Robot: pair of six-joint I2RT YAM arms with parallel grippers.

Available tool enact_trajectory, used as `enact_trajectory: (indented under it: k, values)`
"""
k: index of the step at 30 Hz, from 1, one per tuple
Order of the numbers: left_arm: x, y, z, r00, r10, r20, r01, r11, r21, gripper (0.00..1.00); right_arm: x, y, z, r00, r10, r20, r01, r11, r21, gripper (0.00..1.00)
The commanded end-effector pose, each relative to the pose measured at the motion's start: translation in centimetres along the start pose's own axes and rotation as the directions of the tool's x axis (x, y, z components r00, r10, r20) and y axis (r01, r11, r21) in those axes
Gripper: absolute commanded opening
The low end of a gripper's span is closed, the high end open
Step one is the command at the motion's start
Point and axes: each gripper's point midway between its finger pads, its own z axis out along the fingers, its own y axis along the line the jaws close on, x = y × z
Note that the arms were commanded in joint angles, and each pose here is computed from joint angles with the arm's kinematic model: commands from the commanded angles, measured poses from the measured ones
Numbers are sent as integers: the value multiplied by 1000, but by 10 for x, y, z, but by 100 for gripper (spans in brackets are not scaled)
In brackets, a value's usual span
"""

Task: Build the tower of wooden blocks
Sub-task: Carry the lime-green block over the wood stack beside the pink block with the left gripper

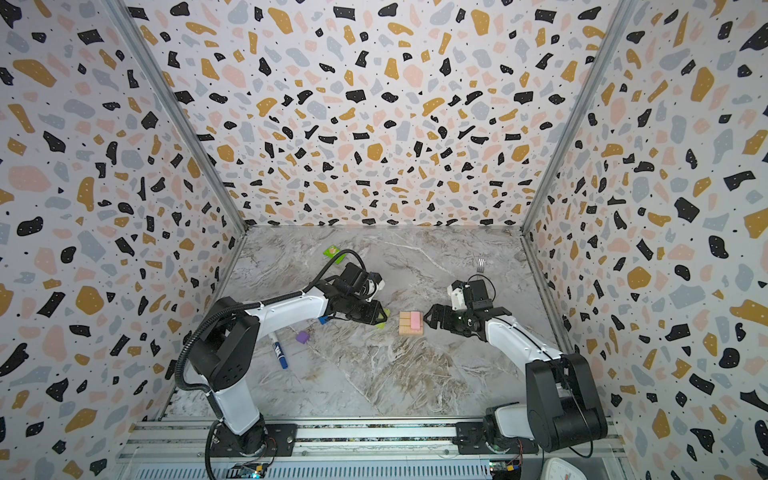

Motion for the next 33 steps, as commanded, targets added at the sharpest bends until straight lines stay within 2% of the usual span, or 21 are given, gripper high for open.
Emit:
enact_trajectory:
  k: [1,33]
  values:
    - [-15,-16,-5,997,-50,62,46,997,69,29,-1,-5,4,1000,-20,10,20,1000,13,95]
    - [-30,-44,32,989,-123,77,112,985,131,29,2,-18,11,1000,-19,-1,19,998,59,95]
